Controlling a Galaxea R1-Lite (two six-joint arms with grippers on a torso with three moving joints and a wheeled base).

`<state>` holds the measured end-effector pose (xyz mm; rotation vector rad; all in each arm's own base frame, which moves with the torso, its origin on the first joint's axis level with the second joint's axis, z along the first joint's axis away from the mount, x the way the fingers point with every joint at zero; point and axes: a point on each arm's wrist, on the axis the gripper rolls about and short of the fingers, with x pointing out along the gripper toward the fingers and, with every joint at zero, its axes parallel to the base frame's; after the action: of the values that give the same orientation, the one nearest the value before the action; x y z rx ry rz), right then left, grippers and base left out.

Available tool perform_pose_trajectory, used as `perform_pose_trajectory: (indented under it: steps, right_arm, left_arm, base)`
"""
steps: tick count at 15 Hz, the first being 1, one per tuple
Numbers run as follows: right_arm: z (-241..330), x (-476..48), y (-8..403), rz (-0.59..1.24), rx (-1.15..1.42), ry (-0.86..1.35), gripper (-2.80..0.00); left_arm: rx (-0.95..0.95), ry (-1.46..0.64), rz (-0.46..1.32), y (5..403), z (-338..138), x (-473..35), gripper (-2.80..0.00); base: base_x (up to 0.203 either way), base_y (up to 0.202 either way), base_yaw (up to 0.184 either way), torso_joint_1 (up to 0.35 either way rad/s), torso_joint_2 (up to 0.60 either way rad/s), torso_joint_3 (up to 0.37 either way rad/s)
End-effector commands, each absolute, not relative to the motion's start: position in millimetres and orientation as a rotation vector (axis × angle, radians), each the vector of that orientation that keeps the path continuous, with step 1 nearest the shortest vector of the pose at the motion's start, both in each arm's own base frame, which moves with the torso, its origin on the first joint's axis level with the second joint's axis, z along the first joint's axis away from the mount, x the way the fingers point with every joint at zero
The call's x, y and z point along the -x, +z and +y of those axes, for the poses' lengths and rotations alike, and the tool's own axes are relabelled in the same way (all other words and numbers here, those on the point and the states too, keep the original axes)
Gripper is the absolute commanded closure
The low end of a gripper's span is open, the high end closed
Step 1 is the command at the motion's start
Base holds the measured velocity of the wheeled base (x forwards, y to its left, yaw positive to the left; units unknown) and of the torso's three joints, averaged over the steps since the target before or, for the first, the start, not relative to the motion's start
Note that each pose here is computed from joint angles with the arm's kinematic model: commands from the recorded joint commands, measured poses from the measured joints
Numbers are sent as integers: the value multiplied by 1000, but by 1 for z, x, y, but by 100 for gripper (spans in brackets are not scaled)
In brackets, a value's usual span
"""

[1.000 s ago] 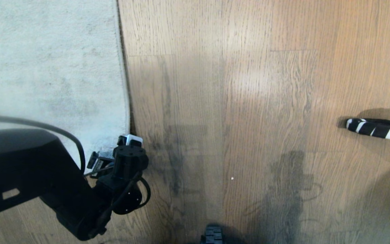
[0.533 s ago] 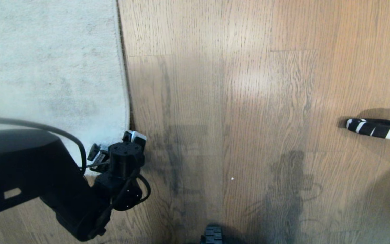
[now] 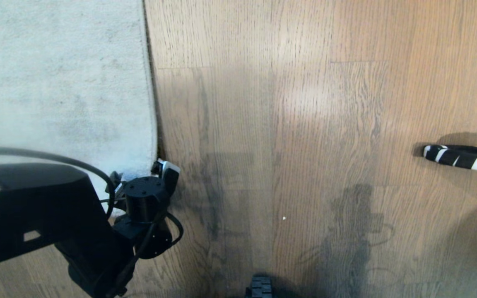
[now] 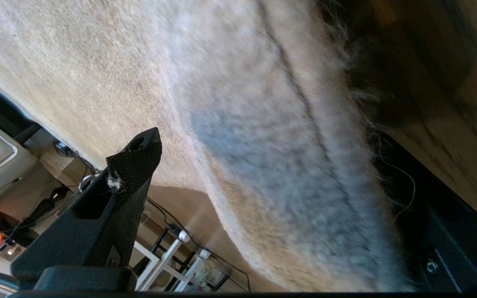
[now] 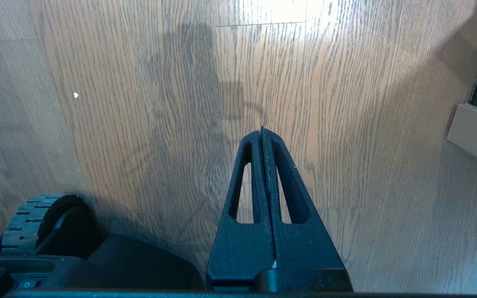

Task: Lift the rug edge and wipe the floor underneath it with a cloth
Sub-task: Lift up the carpet

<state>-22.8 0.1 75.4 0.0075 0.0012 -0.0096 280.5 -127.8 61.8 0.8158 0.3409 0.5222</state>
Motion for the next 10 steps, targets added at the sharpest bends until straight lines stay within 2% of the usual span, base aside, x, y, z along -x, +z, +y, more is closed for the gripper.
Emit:
perform_pose_trajectory:
  steps: [1,3,4,10]
  right_arm:
    - [0,23,75,1,-8,-9,0]
    - [0,23,75,1,-8,-10,0]
    - [0,23,75,1,-8,-9,0]
    - [0,23,75,1,-8,-9,0]
  left_arm:
    - [-835,520,359,56,-127,-277,-280]
    - [-844,518,370,52,-125,-276,-280]
    - [-836,521,361,53,-126,-276,0]
    - [-822,526,349,56,-126,-277,0]
  base:
    - [0,0,0,0,0,0]
    - [0,0,0,0,0,0]
    - [0,0,0,0,0,0]
    - [0,0,0,0,0,0]
